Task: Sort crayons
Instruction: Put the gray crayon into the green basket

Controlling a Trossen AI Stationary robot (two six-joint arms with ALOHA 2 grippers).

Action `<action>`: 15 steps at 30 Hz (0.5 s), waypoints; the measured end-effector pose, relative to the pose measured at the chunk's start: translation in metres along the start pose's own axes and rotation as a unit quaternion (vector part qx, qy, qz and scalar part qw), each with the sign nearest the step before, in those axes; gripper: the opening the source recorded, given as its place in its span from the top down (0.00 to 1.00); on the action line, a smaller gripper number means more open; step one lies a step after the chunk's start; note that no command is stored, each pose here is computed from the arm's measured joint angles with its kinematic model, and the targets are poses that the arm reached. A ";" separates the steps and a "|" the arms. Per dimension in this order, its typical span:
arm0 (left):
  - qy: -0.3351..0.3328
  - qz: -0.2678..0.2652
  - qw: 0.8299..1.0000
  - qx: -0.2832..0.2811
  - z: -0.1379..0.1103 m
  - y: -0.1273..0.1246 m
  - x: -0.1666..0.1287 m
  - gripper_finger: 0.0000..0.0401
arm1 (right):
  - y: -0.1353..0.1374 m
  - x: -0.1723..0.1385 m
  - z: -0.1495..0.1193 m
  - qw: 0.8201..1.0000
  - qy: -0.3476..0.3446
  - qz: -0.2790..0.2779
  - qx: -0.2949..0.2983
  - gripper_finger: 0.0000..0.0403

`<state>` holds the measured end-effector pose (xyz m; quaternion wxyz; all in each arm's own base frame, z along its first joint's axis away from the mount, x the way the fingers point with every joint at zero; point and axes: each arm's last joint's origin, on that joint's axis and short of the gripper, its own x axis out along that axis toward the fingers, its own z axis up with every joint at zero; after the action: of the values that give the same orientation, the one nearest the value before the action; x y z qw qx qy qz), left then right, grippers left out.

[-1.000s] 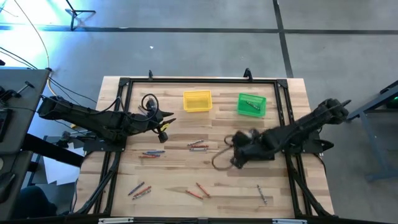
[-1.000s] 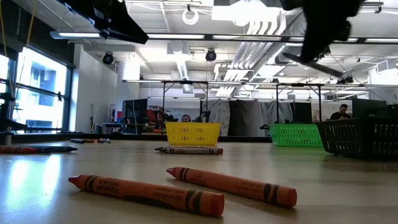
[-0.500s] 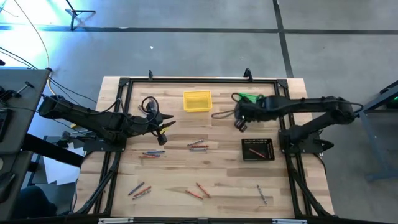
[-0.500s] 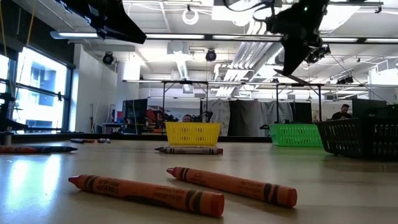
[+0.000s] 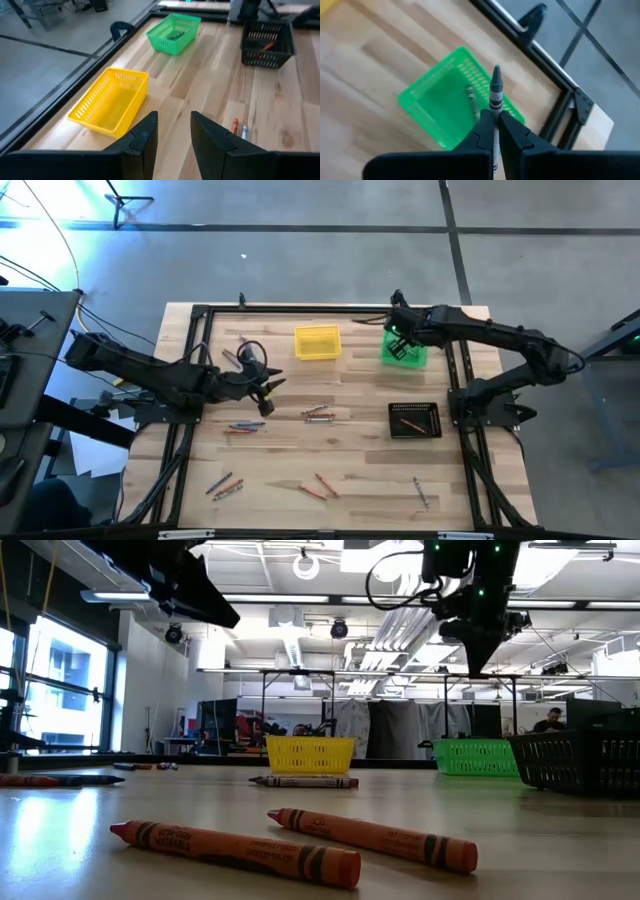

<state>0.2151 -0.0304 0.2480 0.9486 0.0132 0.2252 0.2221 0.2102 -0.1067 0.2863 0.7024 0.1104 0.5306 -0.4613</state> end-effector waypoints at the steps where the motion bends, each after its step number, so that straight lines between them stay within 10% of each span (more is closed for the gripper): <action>1: 0.002 0.001 1.000 0.001 -0.001 -0.001 0.002 0.75 | -0.003 0.002 0.001 1.000 0.002 -0.003 0.005 0.99; 15: -0.005 -0.001 1.000 -0.003 0.001 -0.003 0.004 0.75 | -0.003 0.041 -0.028 0.997 0.077 -0.003 0.004 1.00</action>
<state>0.2197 -0.0313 0.2465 0.9500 0.0114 0.2195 0.2216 0.1903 -0.1123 0.2410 0.6576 0.1470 0.5816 -0.4557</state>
